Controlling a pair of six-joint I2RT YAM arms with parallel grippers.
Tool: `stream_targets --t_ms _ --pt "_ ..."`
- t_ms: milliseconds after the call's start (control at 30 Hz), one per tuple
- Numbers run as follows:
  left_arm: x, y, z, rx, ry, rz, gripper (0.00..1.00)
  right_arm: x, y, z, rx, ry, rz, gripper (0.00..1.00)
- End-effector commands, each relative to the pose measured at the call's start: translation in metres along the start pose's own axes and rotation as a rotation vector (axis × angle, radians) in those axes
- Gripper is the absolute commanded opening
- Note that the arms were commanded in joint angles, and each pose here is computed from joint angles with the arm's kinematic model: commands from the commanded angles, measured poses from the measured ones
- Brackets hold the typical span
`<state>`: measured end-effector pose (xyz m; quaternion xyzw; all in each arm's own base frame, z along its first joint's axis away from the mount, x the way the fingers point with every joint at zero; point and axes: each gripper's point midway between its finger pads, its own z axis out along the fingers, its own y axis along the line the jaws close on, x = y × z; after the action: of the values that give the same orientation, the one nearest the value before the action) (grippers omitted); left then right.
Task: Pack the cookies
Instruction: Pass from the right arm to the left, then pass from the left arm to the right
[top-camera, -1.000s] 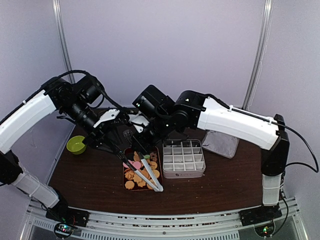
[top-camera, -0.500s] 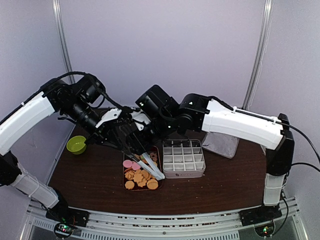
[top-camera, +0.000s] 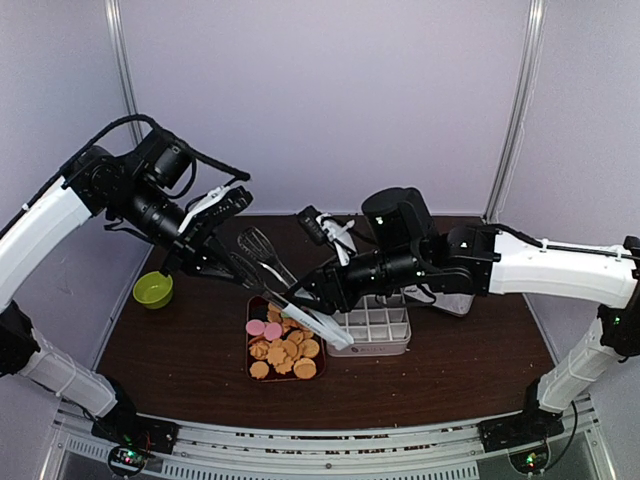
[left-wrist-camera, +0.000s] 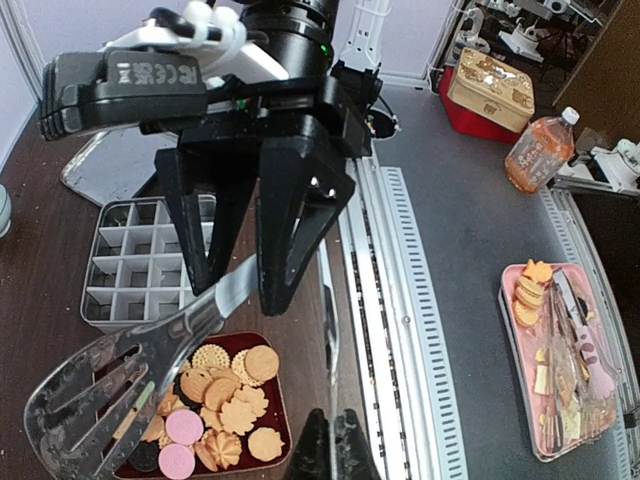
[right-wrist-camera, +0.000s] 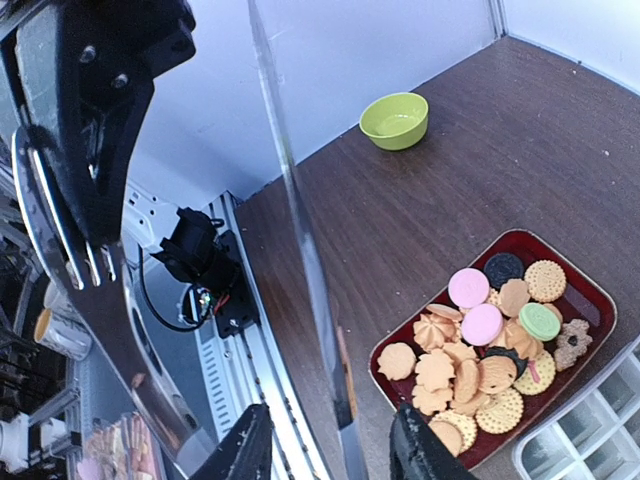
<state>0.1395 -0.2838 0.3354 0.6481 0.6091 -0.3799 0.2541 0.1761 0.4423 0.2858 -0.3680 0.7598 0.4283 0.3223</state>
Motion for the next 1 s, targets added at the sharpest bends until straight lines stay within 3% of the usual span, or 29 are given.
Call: stream_targets --t_ms 0,133,267,300,367,433,467,667,833,967 --pt "-0.026 -0.008 -0.012 0.018 -0.101 0.013 0.00 -0.008 0.012 -0.004 -0.052 -0.042 -0.008 0.35" --pt "-0.031 -0.011 -0.015 0.029 -0.126 -0.010 0.00 -0.010 0.013 -0.010 -0.044 -0.047 -0.026 0.16" --pt "-0.029 -0.014 -0.015 0.040 -0.135 -0.022 0.00 -0.007 0.009 -0.020 0.000 -0.011 -0.066 0.05" --pt "-0.026 -0.013 -0.013 0.037 -0.129 -0.026 0.04 -0.008 0.009 -0.023 0.013 -0.001 -0.080 0.02" --pt "-0.021 -0.011 -0.012 0.025 -0.106 -0.016 0.42 -0.001 0.004 -0.027 0.062 0.060 -0.104 0.00" --pt "-0.016 -0.009 -0.012 0.004 -0.083 0.011 0.62 0.004 -0.002 -0.029 0.122 0.131 -0.146 0.00" --pt "-0.015 -0.006 -0.012 -0.011 -0.072 0.023 0.66 0.007 -0.006 -0.030 0.157 0.172 -0.162 0.00" --pt "-0.013 -0.003 -0.011 -0.027 0.039 0.128 0.64 0.035 -0.018 -0.016 0.316 0.423 -0.268 0.00" --pt "0.016 -0.009 0.006 0.006 0.181 0.165 0.49 0.032 -0.014 -0.001 0.350 0.453 -0.284 0.00" --pt "0.039 -0.013 0.013 0.008 0.252 0.192 0.46 0.028 -0.011 0.008 0.339 0.446 -0.277 0.00"
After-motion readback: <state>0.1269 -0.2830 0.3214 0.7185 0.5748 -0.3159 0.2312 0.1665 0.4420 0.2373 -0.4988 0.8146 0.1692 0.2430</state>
